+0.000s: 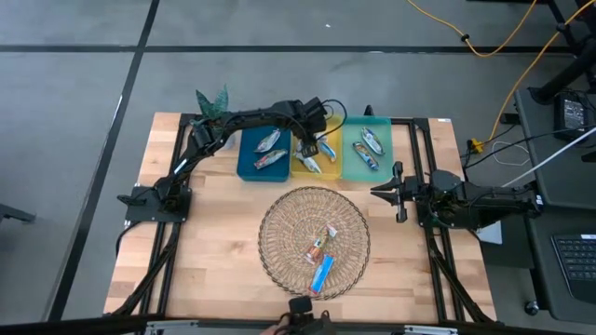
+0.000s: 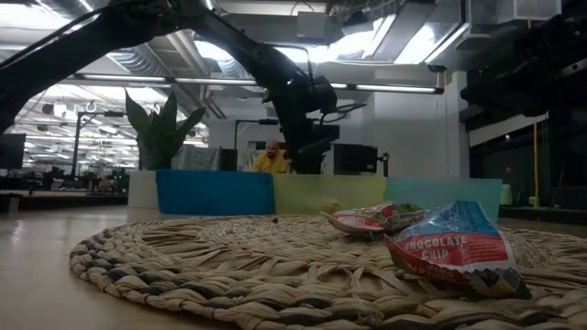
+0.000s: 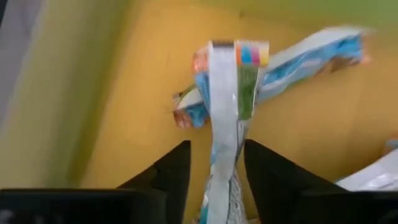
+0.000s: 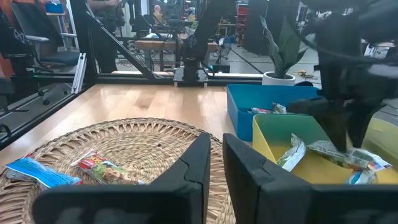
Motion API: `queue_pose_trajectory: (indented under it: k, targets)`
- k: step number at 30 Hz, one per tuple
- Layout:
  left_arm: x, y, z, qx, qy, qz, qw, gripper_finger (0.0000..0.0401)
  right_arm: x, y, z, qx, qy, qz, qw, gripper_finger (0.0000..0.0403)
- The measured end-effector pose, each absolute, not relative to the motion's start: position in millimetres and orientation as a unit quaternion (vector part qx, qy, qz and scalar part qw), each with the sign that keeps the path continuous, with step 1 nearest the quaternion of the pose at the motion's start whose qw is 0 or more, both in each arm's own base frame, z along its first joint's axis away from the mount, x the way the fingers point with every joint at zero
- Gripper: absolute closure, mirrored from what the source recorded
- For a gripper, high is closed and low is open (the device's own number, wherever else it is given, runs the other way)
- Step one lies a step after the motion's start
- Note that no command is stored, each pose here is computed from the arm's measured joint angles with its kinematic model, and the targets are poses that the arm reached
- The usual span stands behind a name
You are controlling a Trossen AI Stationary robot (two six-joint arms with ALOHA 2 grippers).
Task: Pick and place Granola Bars by type
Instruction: Put the yellow granola bar into the yellow bin, then put the red granola bar into the blue bin
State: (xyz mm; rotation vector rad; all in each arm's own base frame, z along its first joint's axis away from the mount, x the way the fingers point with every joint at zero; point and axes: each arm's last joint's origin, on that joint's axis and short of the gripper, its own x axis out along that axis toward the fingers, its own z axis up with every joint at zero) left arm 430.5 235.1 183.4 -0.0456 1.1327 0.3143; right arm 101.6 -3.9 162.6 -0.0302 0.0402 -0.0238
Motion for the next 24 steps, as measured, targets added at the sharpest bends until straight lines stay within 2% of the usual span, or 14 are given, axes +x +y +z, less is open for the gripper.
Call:
queue_pose_trajectory:
  k: [6, 10, 16, 24]
  targets:
    - [439, 234, 216, -0.012, 0.507, 0.147, 0.849, 0.0204, 102, -4, 163, -0.015, 0.020, -0.012, 1.000, 0.0354]
    - [447, 226, 247, 0.002, 0.478, 0.144, 0.867, 0.0181, 102, -4, 163, -0.015, 0.020, -0.012, 1.000, 0.0354]
    - [459, 202, 287, 0.005, 0.435, 0.101, 0.895, 0.0173, 102, -4, 163, -0.015, 0.020, -0.012, 1.000, 0.0354]
    - [467, 148, 314, 0.011, 0.412, 0.026, 0.911, 0.0176, 102, -4, 163, -0.015, 0.020, -0.012, 1.000, 0.0354]
